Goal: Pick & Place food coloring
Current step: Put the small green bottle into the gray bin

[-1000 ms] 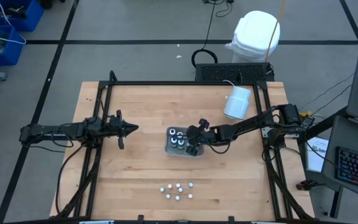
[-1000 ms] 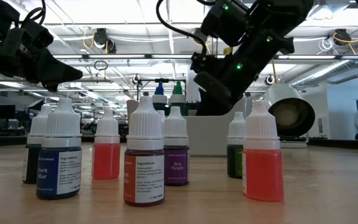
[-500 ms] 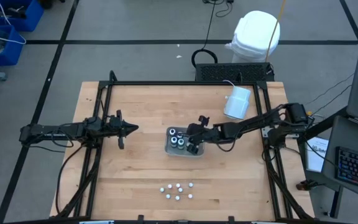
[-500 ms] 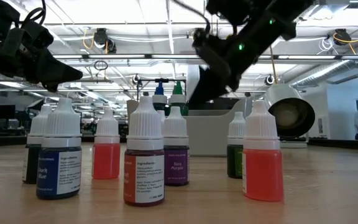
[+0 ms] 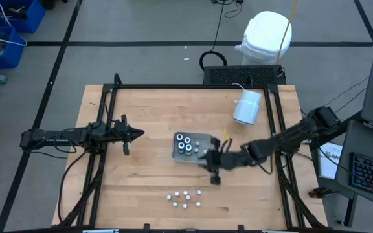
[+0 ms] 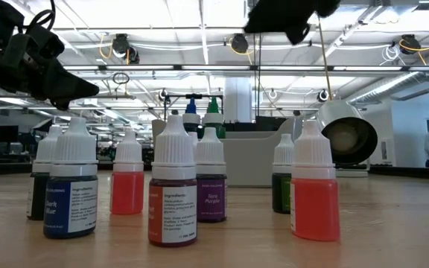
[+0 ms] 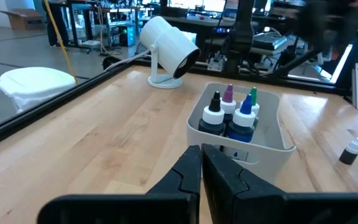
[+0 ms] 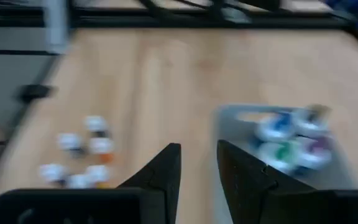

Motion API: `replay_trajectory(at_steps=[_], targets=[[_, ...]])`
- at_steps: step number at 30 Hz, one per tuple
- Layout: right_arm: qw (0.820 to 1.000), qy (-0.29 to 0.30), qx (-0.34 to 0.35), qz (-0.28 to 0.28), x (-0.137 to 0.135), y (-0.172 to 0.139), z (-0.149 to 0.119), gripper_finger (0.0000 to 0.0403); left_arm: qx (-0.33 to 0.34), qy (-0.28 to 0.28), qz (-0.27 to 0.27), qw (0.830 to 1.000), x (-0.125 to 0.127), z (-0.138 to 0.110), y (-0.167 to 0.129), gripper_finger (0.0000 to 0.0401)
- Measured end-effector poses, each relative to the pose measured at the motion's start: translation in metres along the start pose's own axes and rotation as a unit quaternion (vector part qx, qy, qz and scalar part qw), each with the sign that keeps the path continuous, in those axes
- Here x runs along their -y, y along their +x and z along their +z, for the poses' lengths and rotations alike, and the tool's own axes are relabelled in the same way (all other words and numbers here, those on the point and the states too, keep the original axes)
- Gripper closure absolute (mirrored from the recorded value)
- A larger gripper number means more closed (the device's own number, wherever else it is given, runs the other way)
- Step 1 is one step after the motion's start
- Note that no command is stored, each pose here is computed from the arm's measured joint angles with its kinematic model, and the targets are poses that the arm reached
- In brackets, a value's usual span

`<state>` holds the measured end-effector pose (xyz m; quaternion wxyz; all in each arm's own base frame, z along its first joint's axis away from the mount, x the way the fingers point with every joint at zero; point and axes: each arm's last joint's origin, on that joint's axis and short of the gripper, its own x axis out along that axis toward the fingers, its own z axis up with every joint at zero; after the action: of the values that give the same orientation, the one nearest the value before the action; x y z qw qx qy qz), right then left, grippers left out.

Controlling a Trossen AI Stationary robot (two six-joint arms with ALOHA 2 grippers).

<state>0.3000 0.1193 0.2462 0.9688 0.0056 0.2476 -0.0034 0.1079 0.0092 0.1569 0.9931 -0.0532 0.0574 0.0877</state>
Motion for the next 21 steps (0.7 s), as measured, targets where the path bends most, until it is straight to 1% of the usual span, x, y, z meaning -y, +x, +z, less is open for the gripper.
replay_trajectory(at_steps=[3,6,10,12,13,15,21], targets=[[0.999,-0.033,0.015,0.039,-0.029,0.003,-0.01,0.0308,0.0,0.0,0.0,1.0,0.0,0.0,0.0,0.0382],[0.995,-0.068,0.028,0.069,-0.051,0.01,-0.029,0.0308,0.0,0.0,0.0,1.0,0.0,0.0,0.0,0.0382],[0.99,-0.1,0.041,0.094,-0.068,0.018,-0.062,0.031,0.0,-0.001,0.0,1.0,0.0,0.0,0.0,0.0382],[0.988,-0.11,0.045,0.099,-0.069,0.019,-0.074,0.0309,0.0,-0.001,0.0,1.0,0.0,0.0,0.0,0.0382],[0.988,-0.106,0.043,0.1,-0.068,0.02,-0.078,0.031,0.0,-0.001,0.0,1.0,0.0,0.0,0.0,0.0382],[0.99,-0.097,0.037,0.097,-0.066,0.02,-0.082,0.031,0.0,0.003,0.0,1.0,0.0,0.0,0.0,0.0382],[0.991,-0.1,0.028,0.084,-0.056,0.024,-0.086,0.031,0.0,0.01,0.0,1.0,0.0,0.0,0.0,0.0382]])
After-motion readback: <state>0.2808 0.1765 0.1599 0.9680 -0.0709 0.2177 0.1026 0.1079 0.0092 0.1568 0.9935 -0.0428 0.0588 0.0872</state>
